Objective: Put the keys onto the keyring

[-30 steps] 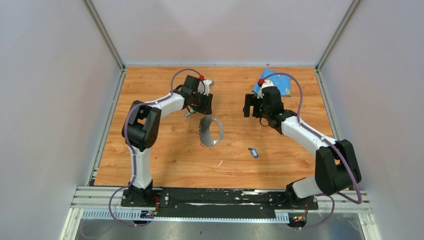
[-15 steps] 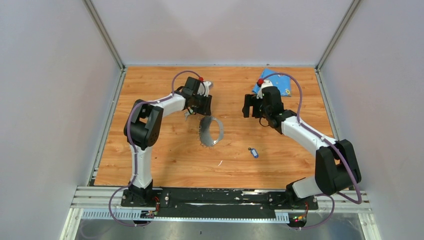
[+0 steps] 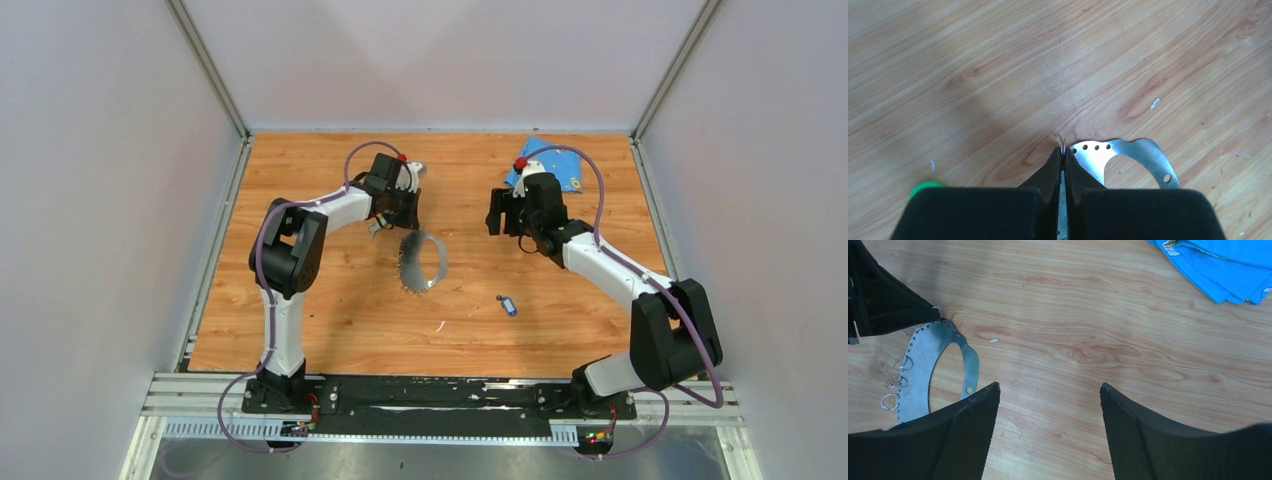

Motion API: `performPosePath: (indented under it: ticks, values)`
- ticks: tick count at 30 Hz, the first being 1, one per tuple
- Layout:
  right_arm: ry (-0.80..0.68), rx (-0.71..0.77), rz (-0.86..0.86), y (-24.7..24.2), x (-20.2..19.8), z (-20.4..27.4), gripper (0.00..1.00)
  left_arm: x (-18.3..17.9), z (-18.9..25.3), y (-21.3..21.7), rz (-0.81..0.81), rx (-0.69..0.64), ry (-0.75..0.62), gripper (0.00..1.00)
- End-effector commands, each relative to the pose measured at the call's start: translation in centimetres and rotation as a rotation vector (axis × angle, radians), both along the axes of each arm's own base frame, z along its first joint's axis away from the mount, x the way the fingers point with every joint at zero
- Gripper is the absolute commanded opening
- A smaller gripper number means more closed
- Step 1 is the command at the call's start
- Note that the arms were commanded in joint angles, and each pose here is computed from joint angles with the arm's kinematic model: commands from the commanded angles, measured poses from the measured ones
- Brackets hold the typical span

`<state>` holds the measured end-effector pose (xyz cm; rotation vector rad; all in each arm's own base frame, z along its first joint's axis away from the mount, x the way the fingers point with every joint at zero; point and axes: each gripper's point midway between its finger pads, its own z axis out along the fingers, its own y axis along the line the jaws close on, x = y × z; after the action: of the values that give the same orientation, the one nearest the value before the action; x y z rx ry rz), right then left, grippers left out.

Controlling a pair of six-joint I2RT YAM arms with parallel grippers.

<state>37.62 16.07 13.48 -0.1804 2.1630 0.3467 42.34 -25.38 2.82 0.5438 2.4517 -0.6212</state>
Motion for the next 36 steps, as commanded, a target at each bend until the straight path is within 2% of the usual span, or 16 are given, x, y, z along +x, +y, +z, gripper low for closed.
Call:
performPosePath:
  ticks: [1,4,8,12,15,19,22,26,31,36]
  values:
    - [-0.003,0.017,0.049,0.9,-0.6,0.8,0.73,-0.2,1.0,-1.8,-0.061,-0.058,0.021,0.0]
    - [-0.01,0.053,0.11,2.0,-0.9,1.7,0.67,-1.0,3.5,-2.8,-0.133,-0.11,0.017,0.0]
    - [-0.053,0.111,0.224,3.8,-1.6,4.0,0.64,-2.2,8.9,-3.3,-0.247,-0.123,-0.073,0.0]
    - [-0.153,0.212,0.445,6.6,-3.9,7.8,0.62,-4.5,15.5,-3.3,-0.373,-0.153,-0.192,0.0]
    - [-0.287,0.279,0.582,7.9,-6.3,11.0,0.63,-8.0,21.1,-3.1,-0.499,-0.198,-0.301,0.0]
    - [-0.444,0.326,0.725,9.1,-9.8,14.9,0.71,-13.3,26.5,-2.6,-0.628,-0.278,-0.378,0.0]
    - [-0.515,0.33,0.833,10.6,-12.5,17.3,0.76,-16.6,28.6,-2.3,-0.67,-0.32,-0.403,0.0]
    - [-0.585,0.31,0.936,12.1,-15.8,20.0,0.78,-21.4,30.1,-2.2,-0.793,-0.348,-0.496,0.0]
    - [-0.638,0.347,1.037,12.5,-20.1,23.1,0.72,-26.1,32.5,-2.0,-0.955,-0.358,-0.686,0.0]
    - [-0.657,0.426,1.111,11.8,-24.1,25.3,0.68,-29.2,34.1,-1.5,-1.07,-0.358,-0.852,0.0]
